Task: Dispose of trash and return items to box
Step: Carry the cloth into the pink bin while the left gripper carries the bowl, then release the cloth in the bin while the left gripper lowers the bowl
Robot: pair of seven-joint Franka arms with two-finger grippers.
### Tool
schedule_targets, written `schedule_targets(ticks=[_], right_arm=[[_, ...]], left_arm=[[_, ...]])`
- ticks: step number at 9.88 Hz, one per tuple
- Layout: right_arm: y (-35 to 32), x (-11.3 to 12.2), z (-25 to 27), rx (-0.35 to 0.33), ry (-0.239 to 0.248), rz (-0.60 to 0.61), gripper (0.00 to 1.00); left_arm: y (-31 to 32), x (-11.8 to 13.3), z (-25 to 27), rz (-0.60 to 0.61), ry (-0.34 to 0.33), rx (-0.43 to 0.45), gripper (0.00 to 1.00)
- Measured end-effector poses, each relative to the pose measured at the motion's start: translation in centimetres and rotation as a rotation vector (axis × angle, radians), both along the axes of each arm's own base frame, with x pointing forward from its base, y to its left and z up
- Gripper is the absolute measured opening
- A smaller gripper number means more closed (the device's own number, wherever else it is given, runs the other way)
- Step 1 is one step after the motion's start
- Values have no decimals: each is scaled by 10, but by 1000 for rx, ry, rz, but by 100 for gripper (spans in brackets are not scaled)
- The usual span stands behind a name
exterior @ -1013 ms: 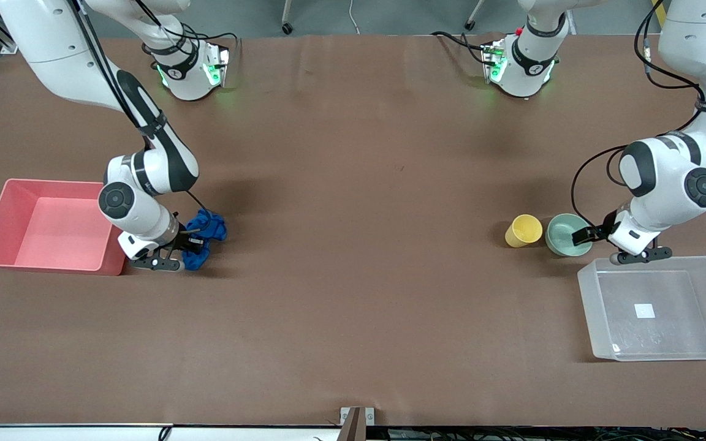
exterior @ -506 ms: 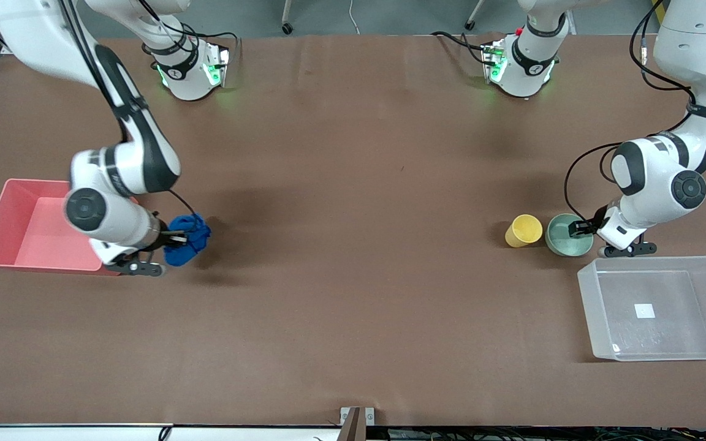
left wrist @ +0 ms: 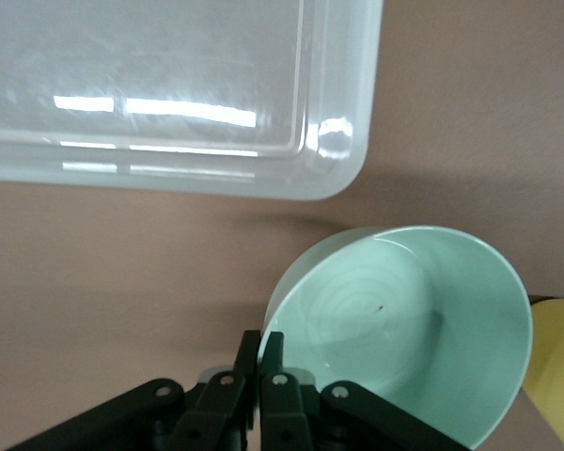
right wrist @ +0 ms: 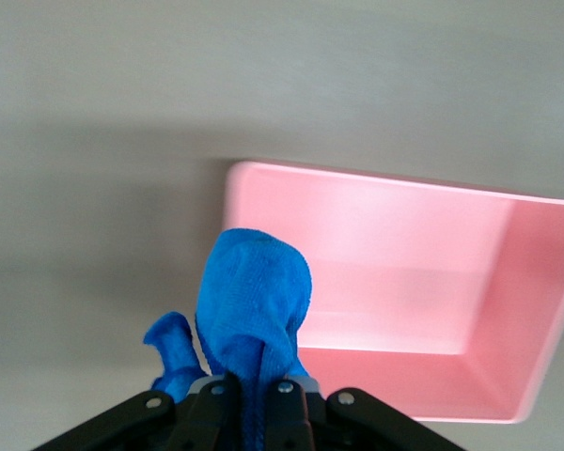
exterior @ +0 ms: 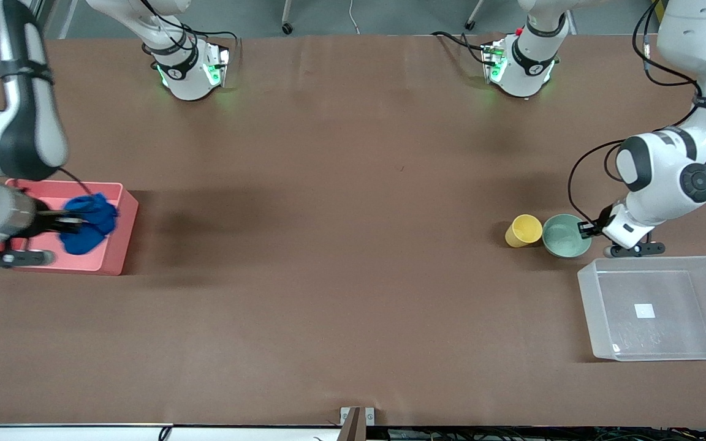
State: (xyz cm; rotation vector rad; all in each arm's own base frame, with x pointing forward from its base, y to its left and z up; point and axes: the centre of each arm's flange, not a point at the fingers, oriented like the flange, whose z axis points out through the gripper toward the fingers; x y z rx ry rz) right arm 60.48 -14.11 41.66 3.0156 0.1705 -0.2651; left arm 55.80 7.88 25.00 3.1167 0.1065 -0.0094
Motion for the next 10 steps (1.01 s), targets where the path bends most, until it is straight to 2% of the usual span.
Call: schedule_targets(ticks=[2, 3, 5, 7, 8, 10], right_arm=[[-74, -20, -24, -14, -25, 68, 10], [-84, -29, -52, -20, -40, 77, 10], [-77, -44, -106, 10, -75, 63, 9], [-70, -57, -148, 29, -89, 48, 12], [-69, -61, -161, 25, -90, 50, 22], [-68, -61, -166, 25, -85, 52, 52]], left_arm=[[1, 16, 61, -14, -18, 1, 4], [4, 31, 97, -41, -47, 5, 4], [15, 65, 149, -120, -137, 26, 4], [35, 109, 151, -139, -176, 36, 4], [42, 132, 137, -138, -179, 37, 4], [58, 165, 93, -149, -156, 78, 4]])
